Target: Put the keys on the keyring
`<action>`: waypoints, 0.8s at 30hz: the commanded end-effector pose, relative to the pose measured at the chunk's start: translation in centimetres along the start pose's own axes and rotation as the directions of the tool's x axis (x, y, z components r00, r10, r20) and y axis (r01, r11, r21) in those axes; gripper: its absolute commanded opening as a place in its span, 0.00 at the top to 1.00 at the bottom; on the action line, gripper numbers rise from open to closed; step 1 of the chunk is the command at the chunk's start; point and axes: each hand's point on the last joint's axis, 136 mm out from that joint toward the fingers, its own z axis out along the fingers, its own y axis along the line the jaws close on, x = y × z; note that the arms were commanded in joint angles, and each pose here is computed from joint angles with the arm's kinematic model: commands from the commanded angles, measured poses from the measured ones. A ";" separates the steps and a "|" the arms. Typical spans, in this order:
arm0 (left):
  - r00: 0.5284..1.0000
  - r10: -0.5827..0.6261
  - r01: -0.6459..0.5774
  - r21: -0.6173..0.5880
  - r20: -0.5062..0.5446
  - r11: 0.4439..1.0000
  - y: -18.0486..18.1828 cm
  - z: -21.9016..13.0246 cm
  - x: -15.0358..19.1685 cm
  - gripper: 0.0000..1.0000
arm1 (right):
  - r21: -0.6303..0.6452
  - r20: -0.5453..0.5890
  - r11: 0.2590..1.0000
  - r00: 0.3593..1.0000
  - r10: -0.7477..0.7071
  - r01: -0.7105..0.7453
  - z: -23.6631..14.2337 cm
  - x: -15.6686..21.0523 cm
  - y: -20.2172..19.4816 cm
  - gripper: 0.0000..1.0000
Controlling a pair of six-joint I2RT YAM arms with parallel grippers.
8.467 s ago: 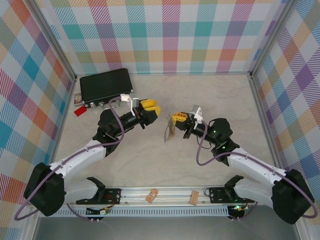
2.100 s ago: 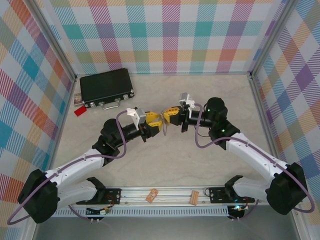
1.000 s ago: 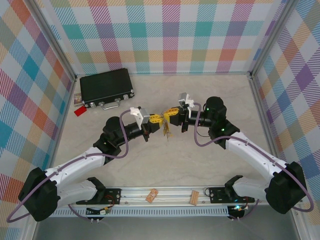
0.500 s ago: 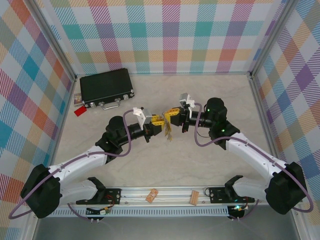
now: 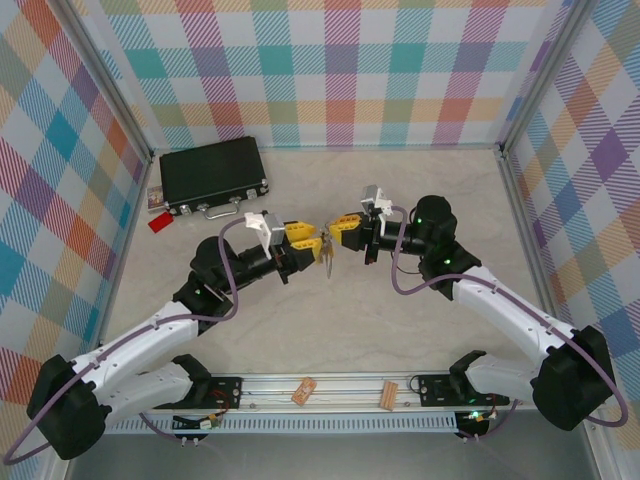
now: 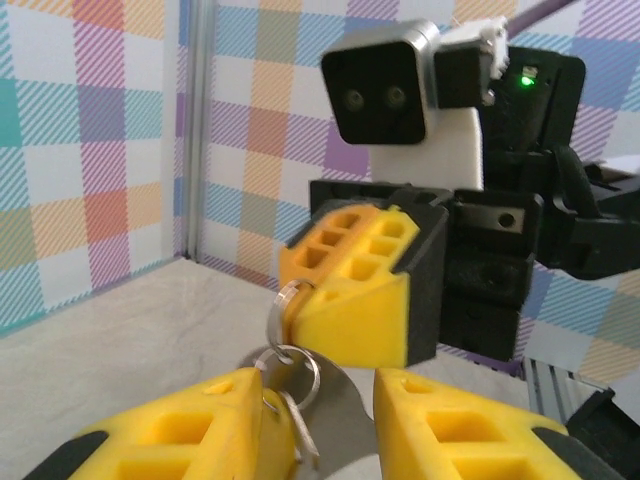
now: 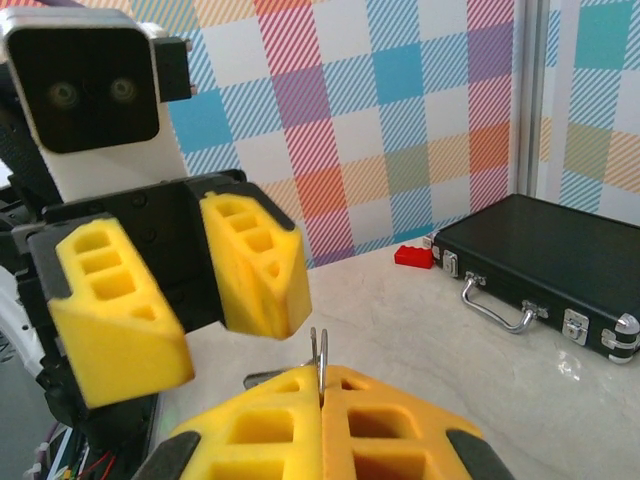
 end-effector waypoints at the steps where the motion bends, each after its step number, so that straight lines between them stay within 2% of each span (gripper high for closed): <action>1: 0.996 -0.031 0.031 0.000 0.078 1.000 0.6 0.3 -2.9 0.67 | -0.038 0.047 0.998 0.998 -0.046 0.048 -0.3 -1.7 0.8 1.00; 9: 0.991 -0.112 0.108 0.069 0.067 0.992 1.5 1.8 -2.8 0.69 | -0.060 0.039 0.997 0.998 -0.042 0.044 -0.1 -1.6 1.0 1.00; 17: 0.990 -0.135 0.126 0.161 0.048 0.979 0.5 2.3 -2.4 0.71 | -0.054 0.039 0.998 0.998 -0.042 0.044 -0.1 -1.6 0.9 1.00; 24: 0.988 -0.150 0.143 0.185 0.022 0.972 0.4 2.5 -1.6 0.75 | -0.052 0.041 0.998 0.998 -0.036 0.038 -0.1 -1.6 0.8 1.00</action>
